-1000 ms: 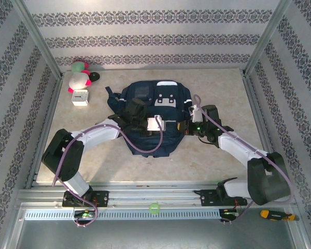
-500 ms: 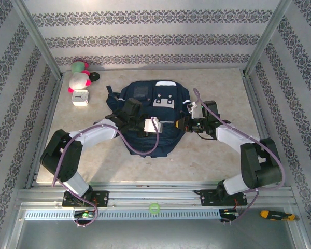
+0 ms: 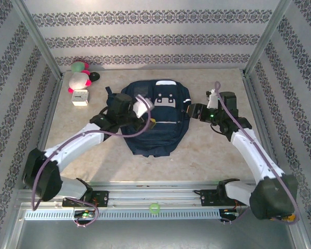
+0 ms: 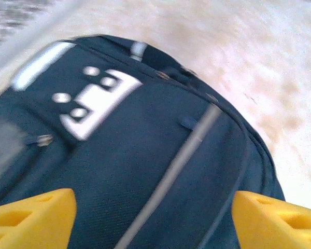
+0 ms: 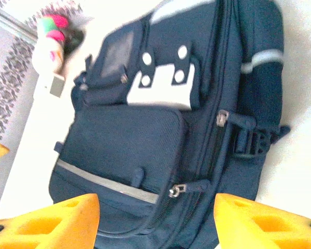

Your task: Pack the student bag

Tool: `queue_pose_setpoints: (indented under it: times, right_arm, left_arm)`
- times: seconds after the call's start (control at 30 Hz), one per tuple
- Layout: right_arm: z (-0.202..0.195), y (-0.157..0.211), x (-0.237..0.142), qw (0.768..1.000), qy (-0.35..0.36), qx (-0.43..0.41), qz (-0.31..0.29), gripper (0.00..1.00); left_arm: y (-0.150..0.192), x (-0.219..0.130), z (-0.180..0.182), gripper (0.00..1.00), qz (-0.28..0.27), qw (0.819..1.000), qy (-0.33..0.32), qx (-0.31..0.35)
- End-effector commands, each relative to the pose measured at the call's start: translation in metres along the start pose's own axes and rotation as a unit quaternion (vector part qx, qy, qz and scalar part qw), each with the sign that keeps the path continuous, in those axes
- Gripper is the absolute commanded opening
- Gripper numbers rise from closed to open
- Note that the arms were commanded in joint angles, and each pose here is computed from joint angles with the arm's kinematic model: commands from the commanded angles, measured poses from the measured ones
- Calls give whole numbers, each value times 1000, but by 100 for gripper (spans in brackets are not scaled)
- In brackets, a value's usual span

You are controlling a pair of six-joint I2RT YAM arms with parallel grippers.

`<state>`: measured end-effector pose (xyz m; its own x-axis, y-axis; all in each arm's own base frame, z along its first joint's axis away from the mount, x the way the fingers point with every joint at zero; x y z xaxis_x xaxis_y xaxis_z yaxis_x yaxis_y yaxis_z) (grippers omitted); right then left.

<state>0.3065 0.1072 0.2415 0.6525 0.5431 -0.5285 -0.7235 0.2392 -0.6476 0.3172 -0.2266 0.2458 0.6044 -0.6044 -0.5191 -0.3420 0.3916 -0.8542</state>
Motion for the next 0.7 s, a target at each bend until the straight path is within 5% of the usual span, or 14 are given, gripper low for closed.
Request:
queue_pose_setpoints:
  times: [0.0, 0.13, 0.37, 0.5, 0.67]
  right_arm:
    - [2, 18, 2, 999, 35, 24, 35, 60]
    - [14, 38, 32, 997, 45, 0, 69, 60]
    - [-4, 103, 95, 989, 75, 35, 123, 59]
    - [-41, 142, 121, 976, 140, 59, 157, 57]
    - [-58, 158, 137, 970, 161, 64, 170, 57]
  left_arm:
    - [2, -32, 45, 81, 5, 973, -143, -180]
    - [35, -33, 63, 79, 36, 944, -158, -286]
    - [117, 13, 54, 75, 107, 912, -149, -366]
    - [172, 41, 49, 72, 175, 890, -155, -391]
    - [199, 53, 48, 71, 203, 878, -169, -399]
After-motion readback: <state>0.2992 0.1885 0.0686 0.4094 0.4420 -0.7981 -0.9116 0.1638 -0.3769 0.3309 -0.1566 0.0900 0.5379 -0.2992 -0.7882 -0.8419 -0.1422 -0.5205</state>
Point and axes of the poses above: each hand's point on the last joint's axis, 136 mm out from that joint toward the fingers, its own x axis out along the fingers, its own z axis along the line the jaws close on, y = z × x, the point moved 4 cm from there along -x, back along the fingers, and after that the axes turned 3 degrees about -x, right-handed, at the moved point
